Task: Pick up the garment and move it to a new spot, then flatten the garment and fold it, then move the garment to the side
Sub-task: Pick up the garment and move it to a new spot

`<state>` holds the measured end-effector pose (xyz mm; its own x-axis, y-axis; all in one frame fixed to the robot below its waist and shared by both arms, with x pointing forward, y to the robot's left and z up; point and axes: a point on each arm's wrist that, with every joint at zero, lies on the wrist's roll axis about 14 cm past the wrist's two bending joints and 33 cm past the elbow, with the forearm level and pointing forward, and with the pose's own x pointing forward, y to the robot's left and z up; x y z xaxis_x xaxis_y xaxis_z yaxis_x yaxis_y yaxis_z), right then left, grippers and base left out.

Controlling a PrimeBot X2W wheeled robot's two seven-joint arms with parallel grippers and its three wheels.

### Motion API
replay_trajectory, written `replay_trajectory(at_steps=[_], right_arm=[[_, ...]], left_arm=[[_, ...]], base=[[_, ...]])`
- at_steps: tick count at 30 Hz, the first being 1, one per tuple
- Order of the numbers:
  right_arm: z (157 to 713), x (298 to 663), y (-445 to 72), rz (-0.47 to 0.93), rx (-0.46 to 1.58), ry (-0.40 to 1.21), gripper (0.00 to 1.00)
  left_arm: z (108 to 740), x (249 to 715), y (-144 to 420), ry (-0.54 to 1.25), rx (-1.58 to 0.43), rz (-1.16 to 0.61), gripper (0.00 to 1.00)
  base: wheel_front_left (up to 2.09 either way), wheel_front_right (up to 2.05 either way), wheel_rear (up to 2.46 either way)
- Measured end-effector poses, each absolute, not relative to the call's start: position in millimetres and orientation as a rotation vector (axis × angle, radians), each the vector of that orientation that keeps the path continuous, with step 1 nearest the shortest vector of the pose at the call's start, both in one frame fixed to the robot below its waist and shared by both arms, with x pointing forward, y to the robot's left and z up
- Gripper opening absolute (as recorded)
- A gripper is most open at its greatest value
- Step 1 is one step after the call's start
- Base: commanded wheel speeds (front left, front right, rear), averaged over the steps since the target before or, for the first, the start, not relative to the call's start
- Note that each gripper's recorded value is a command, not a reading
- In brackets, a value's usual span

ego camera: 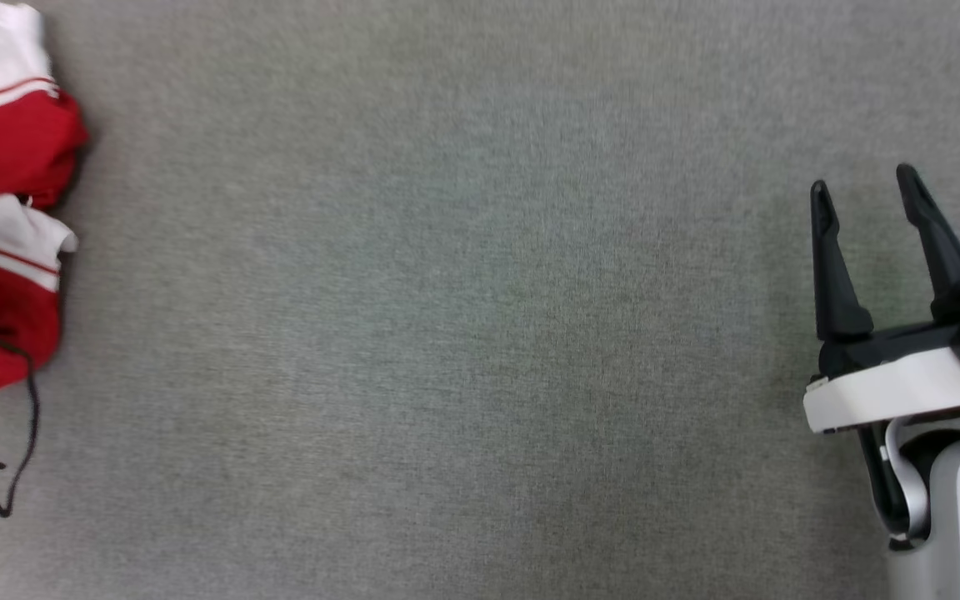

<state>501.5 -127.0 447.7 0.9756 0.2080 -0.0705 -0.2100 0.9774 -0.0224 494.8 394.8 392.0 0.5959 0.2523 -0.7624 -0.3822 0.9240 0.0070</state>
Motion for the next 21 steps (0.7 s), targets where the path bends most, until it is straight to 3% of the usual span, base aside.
replay_trajectory(at_steps=[3, 14, 16, 21], right_arm=[[465, 491, -128, 0.209, -0.022, 0.039, 1.00], [524, 450, -131, 0.202, 0.018, -0.069, 1.00], [542, 432, -137, 0.189, 0.031, -0.103, 1.00], [557, 408, -150, 0.157, 0.029, -0.129, 1.00]], left_arm=[[449, 512, 403, 0.623, -0.103, 0.374, 0.00], [633, 517, 391, 0.042, 0.115, 0.306, 0.00], [678, 510, 362, -0.106, 0.145, 0.237, 0.00], [706, 508, 298, -0.212, 0.121, 0.094, 0.00]], base=[[0.00, 0.00, 0.00], [0.00, 0.00, 0.00], [0.00, 0.00, 0.00], [0.00, 0.00, 0.00]])
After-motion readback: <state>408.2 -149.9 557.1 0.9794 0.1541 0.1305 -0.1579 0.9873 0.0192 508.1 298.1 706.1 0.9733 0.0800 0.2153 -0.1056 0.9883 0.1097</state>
